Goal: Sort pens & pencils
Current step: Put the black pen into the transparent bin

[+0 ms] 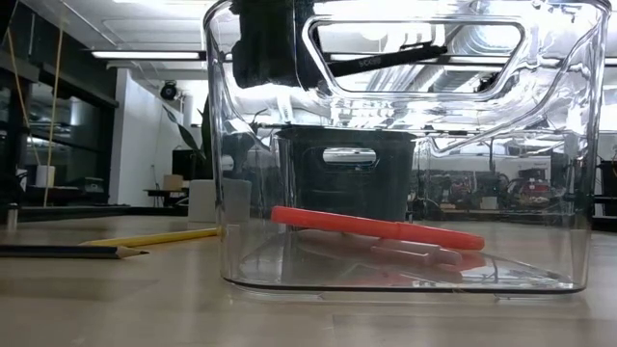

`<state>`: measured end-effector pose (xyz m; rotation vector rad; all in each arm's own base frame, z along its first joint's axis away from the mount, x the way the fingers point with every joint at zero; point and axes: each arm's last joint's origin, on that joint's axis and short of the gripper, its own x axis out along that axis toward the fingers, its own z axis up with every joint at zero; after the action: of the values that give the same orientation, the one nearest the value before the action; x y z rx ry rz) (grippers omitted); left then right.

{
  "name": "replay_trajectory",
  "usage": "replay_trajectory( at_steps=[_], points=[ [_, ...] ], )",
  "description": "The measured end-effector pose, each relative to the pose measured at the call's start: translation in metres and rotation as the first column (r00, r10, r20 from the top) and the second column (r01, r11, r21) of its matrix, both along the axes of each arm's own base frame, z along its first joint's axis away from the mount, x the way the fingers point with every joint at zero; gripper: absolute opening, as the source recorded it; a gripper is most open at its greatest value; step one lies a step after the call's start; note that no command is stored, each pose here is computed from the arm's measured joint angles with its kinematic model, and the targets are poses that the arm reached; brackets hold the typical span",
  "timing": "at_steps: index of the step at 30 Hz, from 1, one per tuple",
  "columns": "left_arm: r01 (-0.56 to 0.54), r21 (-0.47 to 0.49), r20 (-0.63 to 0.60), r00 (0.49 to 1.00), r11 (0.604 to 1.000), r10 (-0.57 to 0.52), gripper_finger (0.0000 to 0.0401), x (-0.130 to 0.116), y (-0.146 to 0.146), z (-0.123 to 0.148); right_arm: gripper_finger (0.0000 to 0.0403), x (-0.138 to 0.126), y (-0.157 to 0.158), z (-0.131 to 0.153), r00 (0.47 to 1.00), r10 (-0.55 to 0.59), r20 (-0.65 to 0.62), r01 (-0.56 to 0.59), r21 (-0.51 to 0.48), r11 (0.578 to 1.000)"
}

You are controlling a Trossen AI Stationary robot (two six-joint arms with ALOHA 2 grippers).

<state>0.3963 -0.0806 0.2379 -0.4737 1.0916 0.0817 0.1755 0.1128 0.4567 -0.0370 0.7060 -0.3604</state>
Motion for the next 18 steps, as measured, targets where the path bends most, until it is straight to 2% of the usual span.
replay_trajectory(
  at_steps=[12, 15, 18],
  points=[
    [0.031, 0.028, 0.025, 0.999, 0.999, -0.032, 0.0033, 0.0015, 0.0001, 0.0009, 0.0041, 0.0000, 0.0001, -0.0001, 1.000, 0.003, -0.003, -0.003, 0.005, 1.000],
    [0.049, 0.026, 0.027, 0.998, 0.998, -0.050, 0.0056, 0.0015, -0.0003, 0.0010, 0.0041, 0.0000, 0.0001, -0.0001, 1.000, 0.003, -0.003, -0.003, 0.005, 1.000],
    [0.053, 0.027, 0.028, 0.998, 0.998, -0.054, 0.0097, 0.0016, -0.0003, 0.0010, 0.0041, 0.0000, 0.0001, -0.0001, 1.000, 0.003, -0.003, -0.003, 0.005, 1.000]
  ],
)
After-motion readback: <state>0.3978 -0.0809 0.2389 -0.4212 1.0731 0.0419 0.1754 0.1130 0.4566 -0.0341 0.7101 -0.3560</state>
